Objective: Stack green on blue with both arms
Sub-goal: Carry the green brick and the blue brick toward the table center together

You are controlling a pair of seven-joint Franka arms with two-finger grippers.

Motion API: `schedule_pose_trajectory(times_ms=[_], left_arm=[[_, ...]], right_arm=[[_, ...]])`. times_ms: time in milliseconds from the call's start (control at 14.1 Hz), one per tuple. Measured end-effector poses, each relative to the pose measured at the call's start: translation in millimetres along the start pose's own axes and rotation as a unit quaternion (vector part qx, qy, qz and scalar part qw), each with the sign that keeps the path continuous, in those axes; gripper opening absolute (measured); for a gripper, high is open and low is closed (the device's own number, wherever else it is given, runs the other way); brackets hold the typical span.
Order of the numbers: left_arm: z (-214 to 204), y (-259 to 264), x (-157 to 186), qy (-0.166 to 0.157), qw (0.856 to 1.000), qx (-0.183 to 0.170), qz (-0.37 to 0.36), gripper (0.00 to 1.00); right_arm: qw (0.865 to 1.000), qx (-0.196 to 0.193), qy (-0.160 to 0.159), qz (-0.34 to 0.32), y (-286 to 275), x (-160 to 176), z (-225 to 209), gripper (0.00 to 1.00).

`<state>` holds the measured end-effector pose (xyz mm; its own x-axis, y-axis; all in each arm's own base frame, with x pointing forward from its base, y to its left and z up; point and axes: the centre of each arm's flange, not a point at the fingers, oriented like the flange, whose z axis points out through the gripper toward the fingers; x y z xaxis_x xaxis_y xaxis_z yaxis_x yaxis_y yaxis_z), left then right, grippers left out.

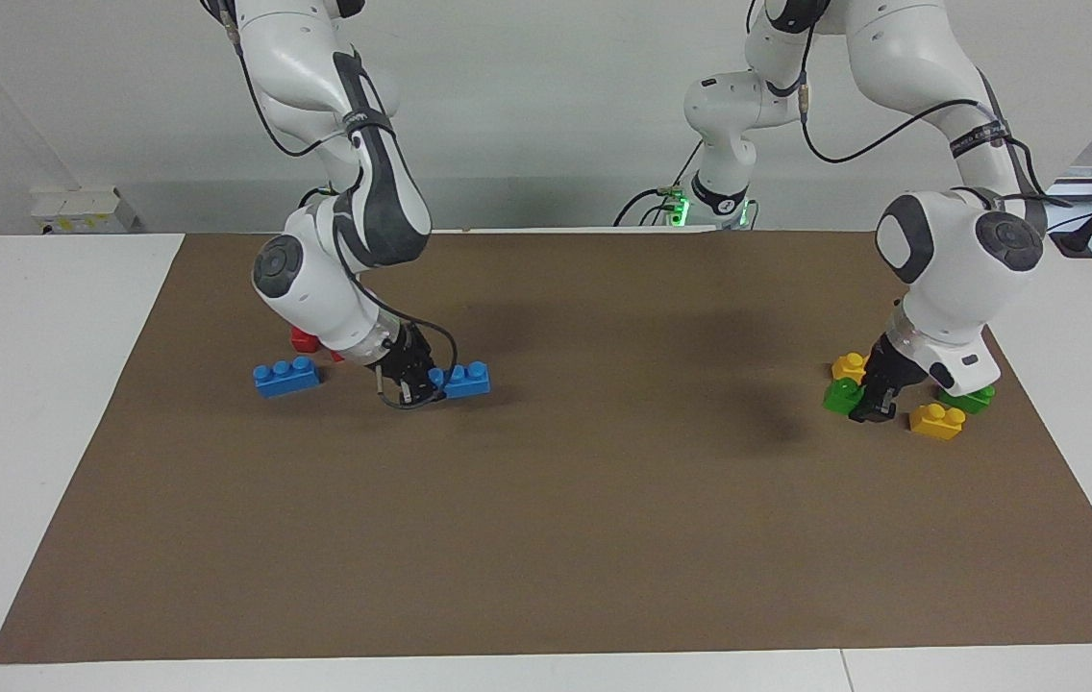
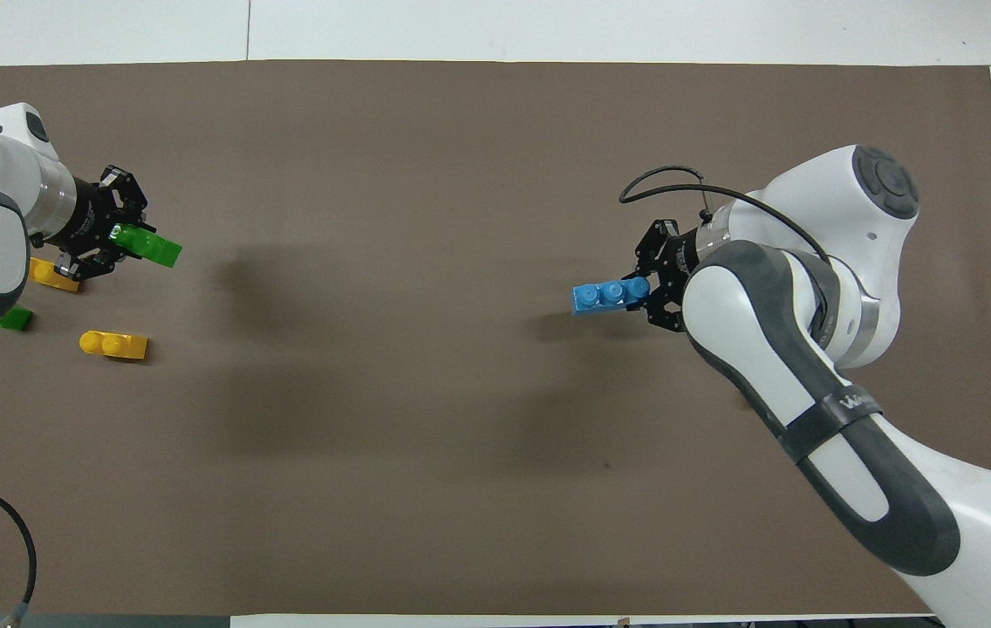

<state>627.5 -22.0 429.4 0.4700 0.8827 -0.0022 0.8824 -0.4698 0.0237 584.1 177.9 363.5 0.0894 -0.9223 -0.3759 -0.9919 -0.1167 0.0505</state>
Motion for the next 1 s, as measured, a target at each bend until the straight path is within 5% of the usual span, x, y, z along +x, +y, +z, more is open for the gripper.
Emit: schedule_pose_trajectory(times_ms=[569, 996], left_arm=[[-71, 15, -125, 0.006, 0.994, -0.006, -0.112, 0.33], [-77, 26, -220, 0.004, 0.985, -0.003, -0.175, 0.33]], right_arm=[[0.997, 0.076, -0.018, 0.023, 5, -81, 28, 0.34], [0.997, 0.070, -0.014, 0.026, 16, -103, 52, 0.34]])
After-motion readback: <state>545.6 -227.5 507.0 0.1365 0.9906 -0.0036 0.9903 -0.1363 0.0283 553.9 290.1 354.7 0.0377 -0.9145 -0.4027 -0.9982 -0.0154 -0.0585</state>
